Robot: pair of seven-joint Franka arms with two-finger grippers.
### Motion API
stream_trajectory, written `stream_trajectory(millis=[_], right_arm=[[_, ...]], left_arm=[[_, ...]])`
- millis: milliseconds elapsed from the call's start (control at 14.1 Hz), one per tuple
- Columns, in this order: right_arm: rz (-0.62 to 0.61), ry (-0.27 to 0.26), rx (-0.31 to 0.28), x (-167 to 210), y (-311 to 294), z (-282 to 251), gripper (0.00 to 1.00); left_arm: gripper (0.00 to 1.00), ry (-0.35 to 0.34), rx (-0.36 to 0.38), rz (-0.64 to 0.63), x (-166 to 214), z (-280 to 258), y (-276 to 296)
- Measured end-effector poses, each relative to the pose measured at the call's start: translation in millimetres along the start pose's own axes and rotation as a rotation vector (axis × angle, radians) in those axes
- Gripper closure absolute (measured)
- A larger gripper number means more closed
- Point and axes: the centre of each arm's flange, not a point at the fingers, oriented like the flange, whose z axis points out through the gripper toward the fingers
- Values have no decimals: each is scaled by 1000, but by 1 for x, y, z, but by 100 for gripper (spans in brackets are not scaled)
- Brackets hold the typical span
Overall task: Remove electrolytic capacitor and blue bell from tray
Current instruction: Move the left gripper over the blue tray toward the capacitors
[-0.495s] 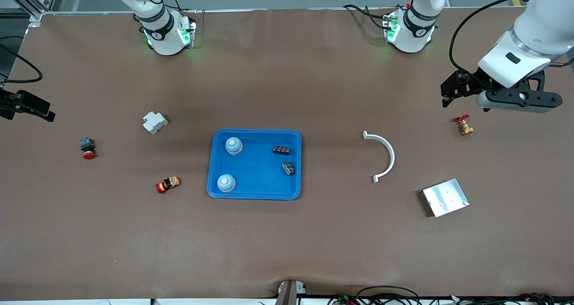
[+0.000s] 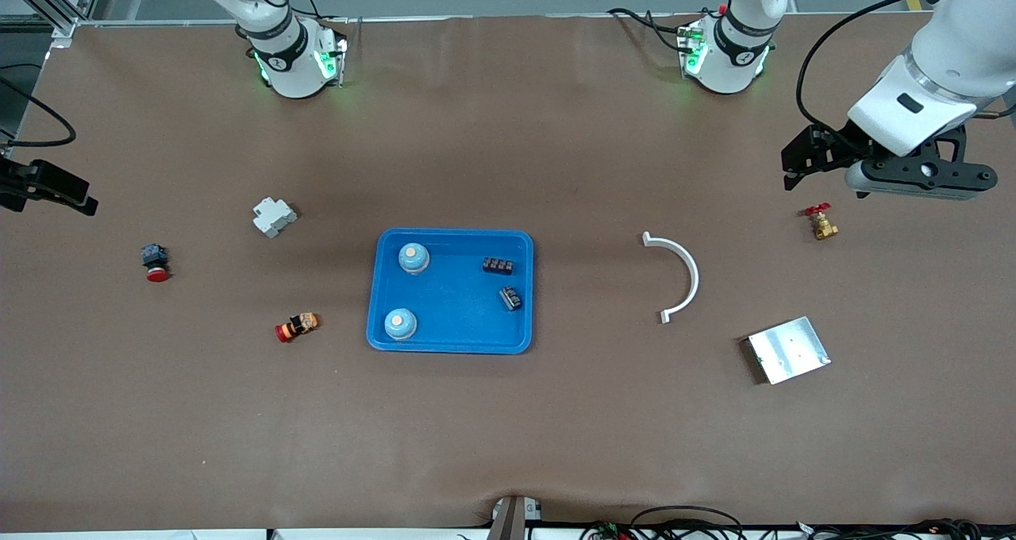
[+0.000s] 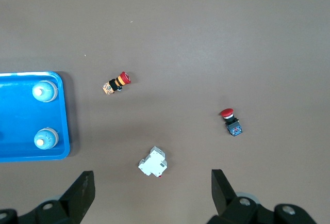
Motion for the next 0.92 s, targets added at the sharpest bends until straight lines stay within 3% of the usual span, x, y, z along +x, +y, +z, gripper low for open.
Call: stream_trajectory(millis=[566,919], right_arm=[[-2,-1,0,0,-1,0,0],[-8,-2,1,0,-5,0,0]], left_arm=[[0,-44,4,-41,-5,13,22],[0,-119,13,-317,0,54,69]])
